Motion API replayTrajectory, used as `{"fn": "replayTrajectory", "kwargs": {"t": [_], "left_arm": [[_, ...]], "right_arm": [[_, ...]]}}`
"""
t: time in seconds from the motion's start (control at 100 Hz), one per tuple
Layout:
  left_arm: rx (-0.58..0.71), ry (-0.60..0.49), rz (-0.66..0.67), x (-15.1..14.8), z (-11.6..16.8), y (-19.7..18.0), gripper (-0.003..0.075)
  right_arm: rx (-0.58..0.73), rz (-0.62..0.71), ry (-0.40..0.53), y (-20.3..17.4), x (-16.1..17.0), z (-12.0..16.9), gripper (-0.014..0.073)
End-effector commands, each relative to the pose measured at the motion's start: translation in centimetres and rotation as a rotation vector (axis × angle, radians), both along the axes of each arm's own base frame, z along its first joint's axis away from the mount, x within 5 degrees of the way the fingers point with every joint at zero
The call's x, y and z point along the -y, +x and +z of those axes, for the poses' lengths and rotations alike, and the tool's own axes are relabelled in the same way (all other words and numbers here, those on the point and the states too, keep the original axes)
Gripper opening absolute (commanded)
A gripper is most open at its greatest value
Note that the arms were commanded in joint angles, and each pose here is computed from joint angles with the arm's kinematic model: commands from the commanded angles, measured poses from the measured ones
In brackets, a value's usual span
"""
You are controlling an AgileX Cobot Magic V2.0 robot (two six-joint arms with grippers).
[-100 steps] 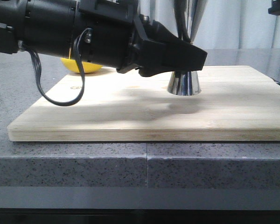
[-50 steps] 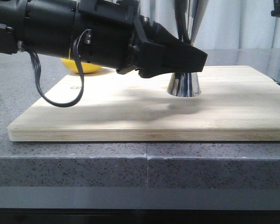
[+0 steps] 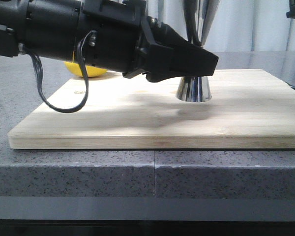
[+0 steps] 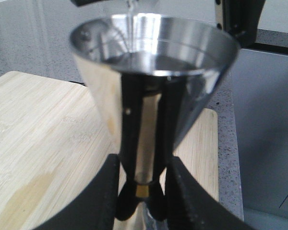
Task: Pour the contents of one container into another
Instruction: 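Tilt the beaker with the right gripper, pouring liquid into the jigger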
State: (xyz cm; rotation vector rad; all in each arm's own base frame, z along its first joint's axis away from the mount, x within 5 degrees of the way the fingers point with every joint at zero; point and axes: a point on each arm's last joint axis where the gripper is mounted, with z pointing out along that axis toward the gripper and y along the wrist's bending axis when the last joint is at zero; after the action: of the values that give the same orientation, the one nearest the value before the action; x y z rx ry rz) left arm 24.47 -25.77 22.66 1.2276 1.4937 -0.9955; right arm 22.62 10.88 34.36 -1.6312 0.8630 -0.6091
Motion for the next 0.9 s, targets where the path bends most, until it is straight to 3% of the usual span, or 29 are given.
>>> {"fn": "replayTrajectory", "kwargs": {"t": [0.0,0.41,0.89], "left_arm": [[0.036,-0.131,-0.024,0.18,3.38,-0.49,-0.0021],[0.036,-0.131,-0.024,0.18,3.38,-0.49,-0.0021],[0.036,-0.131,-0.024,0.18,3.38,-0.49,-0.0021]], "right_arm": [[0.058,-0.011,0.034,-0.41,0.23,1.96,0.0242],[0.054,0.007,0.042,-0.52,0.08,1.96,0.0242],[-0.061,-0.008,0.296,-0.62,-0.18,2.59,0.0242]]}}
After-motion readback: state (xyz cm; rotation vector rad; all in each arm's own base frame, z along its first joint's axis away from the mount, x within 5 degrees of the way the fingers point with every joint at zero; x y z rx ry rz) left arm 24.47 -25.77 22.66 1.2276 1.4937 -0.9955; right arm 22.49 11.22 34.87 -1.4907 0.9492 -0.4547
